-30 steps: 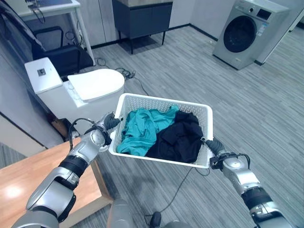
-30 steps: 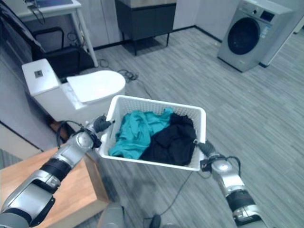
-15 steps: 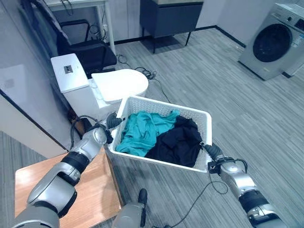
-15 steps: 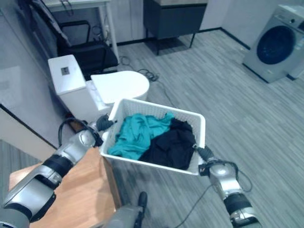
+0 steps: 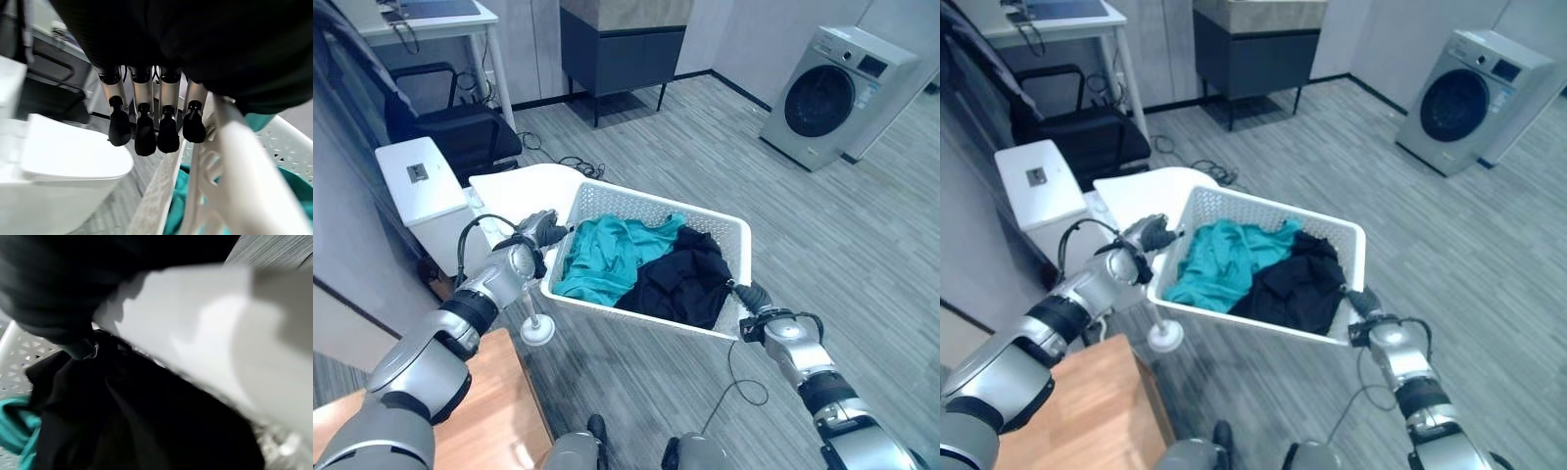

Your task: Grab the laundry basket,head to the washer,open it,put in the laundry and shut it.

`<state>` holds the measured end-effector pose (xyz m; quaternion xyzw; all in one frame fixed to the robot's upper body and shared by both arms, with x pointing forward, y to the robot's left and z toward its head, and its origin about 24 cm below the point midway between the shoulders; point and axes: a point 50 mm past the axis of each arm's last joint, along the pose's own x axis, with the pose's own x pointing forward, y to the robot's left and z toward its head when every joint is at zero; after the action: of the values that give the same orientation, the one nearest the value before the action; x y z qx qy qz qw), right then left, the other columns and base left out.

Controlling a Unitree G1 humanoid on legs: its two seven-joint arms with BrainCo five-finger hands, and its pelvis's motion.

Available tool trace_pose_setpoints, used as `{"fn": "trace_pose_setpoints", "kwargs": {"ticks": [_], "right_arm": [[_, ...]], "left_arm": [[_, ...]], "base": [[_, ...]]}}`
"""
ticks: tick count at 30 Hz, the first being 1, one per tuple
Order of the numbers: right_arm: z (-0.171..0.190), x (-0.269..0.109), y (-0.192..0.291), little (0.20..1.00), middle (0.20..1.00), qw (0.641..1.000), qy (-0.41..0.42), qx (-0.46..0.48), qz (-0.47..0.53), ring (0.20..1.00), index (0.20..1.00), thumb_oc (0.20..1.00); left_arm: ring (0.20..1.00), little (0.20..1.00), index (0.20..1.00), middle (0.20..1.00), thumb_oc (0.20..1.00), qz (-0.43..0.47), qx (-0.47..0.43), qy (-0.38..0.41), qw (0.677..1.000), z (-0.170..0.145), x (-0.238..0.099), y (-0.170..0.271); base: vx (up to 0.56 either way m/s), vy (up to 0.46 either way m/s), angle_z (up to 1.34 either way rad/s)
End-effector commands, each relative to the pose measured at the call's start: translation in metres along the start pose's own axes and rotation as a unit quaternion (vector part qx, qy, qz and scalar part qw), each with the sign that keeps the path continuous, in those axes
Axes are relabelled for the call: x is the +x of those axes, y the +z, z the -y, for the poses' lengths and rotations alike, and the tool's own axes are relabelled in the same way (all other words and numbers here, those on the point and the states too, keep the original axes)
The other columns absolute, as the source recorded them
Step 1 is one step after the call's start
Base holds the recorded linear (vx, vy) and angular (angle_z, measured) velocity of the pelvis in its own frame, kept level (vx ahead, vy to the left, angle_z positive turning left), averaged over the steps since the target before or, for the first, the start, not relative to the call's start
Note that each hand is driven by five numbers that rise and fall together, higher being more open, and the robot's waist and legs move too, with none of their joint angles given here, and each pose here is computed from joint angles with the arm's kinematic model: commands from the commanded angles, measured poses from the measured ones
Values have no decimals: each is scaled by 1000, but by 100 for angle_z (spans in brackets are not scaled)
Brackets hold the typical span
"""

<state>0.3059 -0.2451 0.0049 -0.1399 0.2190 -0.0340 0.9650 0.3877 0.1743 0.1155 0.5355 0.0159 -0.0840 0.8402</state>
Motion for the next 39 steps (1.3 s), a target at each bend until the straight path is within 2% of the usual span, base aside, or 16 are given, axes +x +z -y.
{"fn": "trace_pose_setpoints", "kwargs": {"ticks": [1, 3, 9, 14, 23, 28, 35, 39], "right_arm": [[65, -8, 15, 200, 200, 995, -92, -36, 31, 200, 200, 200], [82, -17, 10, 200, 200, 991, -114, -58, 30, 200, 200, 200], [84, -24, 2, 200, 200, 991, -120, -60, 28, 200, 200, 200], [70, -20, -4, 200, 200, 994, -97, -45, 21, 200, 200, 200], [75, -19, -17, 200, 200, 994, -107, -25, -5, 200, 200, 200], [71, -18, -8, 200, 200, 995, -99, -31, 6, 200, 200, 200], [67, -20, -6, 200, 200, 995, -93, -38, 23, 200, 200, 200], [62, -10, -2, 200, 200, 995, -93, -37, 13, 200, 200, 200]], "left_arm": [[200, 200, 200, 200, 200, 13, 14, 66, 998, -41, 10, 14], [200, 200, 200, 200, 200, 40, 12, 69, 997, -42, 14, 31], [200, 200, 200, 200, 200, 75, 6, 75, 994, -39, 15, 50], [200, 200, 200, 200, 200, 91, 6, 66, 994, -33, 10, 51], [200, 200, 200, 200, 200, 53, -7, 45, 998, -28, 7, 26], [200, 200, 200, 200, 200, 57, -15, 60, 996, -42, 10, 35], [200, 200, 200, 200, 200, 76, -13, 56, 995, -37, 10, 46], [200, 200, 200, 200, 200, 89, 1, 48, 995, -37, 13, 54]], "base": [[294, -57, 36], [281, -33, 45], [222, -58, -2], [352, -128, -12], [356, -299, 13], [160, -238, -24], [270, 44, -18], [413, 68, -14]]}}
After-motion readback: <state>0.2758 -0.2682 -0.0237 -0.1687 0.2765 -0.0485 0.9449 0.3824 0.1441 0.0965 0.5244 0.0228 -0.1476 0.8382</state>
